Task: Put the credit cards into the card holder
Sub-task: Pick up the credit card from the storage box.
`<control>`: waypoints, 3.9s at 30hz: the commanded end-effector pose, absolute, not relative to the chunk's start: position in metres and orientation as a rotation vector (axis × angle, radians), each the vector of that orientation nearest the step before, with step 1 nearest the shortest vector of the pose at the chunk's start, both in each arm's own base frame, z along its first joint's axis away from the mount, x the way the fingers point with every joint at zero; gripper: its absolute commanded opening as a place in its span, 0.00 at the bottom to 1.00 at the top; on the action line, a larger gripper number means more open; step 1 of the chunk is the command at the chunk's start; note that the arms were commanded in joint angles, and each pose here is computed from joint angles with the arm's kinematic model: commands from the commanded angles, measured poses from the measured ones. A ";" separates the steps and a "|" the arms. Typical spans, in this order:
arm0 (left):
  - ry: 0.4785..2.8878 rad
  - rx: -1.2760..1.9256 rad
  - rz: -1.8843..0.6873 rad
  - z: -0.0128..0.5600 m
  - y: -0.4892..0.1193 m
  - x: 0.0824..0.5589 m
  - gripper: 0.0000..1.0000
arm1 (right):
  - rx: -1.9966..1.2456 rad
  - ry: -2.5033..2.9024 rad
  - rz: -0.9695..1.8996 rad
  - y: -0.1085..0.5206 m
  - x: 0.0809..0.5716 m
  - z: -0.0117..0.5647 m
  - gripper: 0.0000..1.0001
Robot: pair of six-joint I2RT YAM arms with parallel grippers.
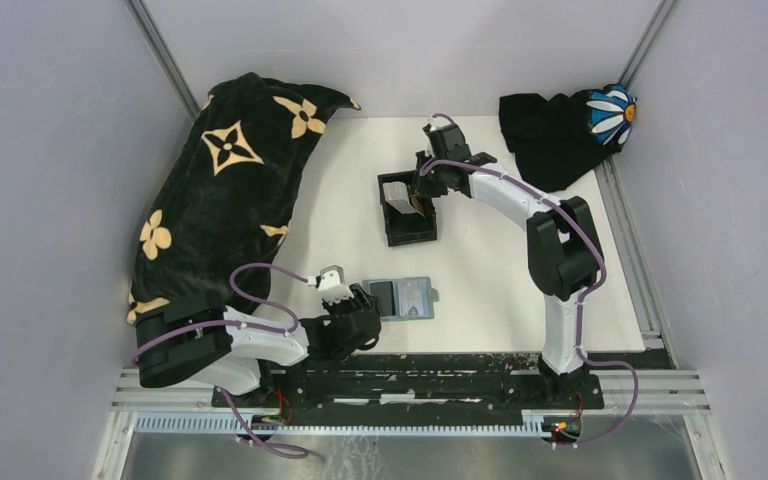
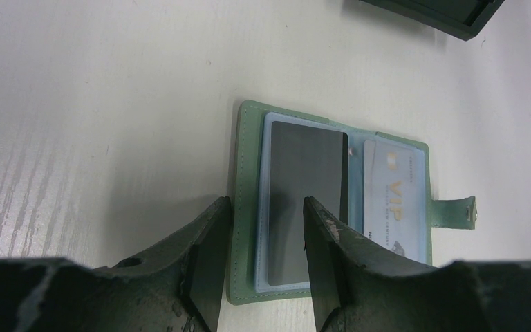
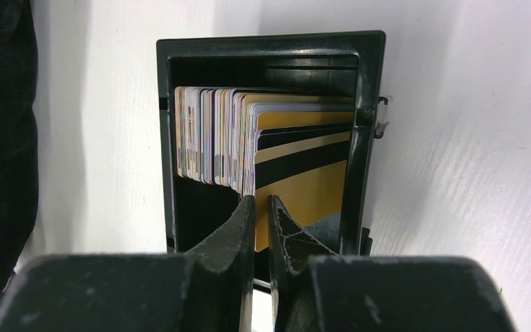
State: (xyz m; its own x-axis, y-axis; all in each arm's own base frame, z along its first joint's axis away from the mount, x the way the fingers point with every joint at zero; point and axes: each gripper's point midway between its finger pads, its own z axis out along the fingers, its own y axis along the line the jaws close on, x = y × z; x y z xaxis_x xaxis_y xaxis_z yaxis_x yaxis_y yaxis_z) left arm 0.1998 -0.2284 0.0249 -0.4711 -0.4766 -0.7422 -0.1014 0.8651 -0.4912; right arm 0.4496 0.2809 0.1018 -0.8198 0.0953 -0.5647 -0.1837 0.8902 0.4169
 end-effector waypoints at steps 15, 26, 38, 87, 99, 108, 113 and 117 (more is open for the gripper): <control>2.043 -0.408 -0.463 0.025 -0.227 0.198 0.50 | -0.092 2.387 0.573 0.271 0.447 0.141 0.04; 1.977 -0.388 -0.417 0.052 -0.220 0.207 0.56 | -0.146 2.359 0.422 0.252 0.444 0.155 0.01; 1.871 -0.306 -0.418 0.112 -0.223 0.217 0.60 | -0.234 2.269 0.448 0.252 0.409 0.203 0.01; 1.632 0.518 -1.098 0.193 -0.289 0.138 0.74 | -0.735 2.161 1.519 0.295 0.134 0.217 0.01; 1.621 0.541 -1.247 0.194 -0.287 0.138 0.23 | -0.737 2.173 1.528 0.305 0.144 0.210 0.01; 1.651 0.580 -1.291 0.191 -0.289 0.136 0.43 | -0.746 2.160 1.547 0.313 0.151 0.214 0.01; 1.662 0.584 -1.323 0.188 -0.285 0.137 0.53 | -0.747 2.165 1.551 0.315 0.154 0.212 0.01; 1.666 0.583 -1.354 0.183 -0.285 0.135 0.37 | -0.745 2.166 1.553 0.317 0.157 0.210 0.01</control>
State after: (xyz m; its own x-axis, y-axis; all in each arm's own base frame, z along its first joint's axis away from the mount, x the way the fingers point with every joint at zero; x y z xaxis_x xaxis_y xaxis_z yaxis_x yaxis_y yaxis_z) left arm 0.1430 -0.2809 0.1726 -0.4807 -0.1411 -0.8654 0.7846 0.3714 -0.4964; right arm 0.1501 0.3061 0.1832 -0.8340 -0.2191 -0.5064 -0.5518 0.3341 0.7642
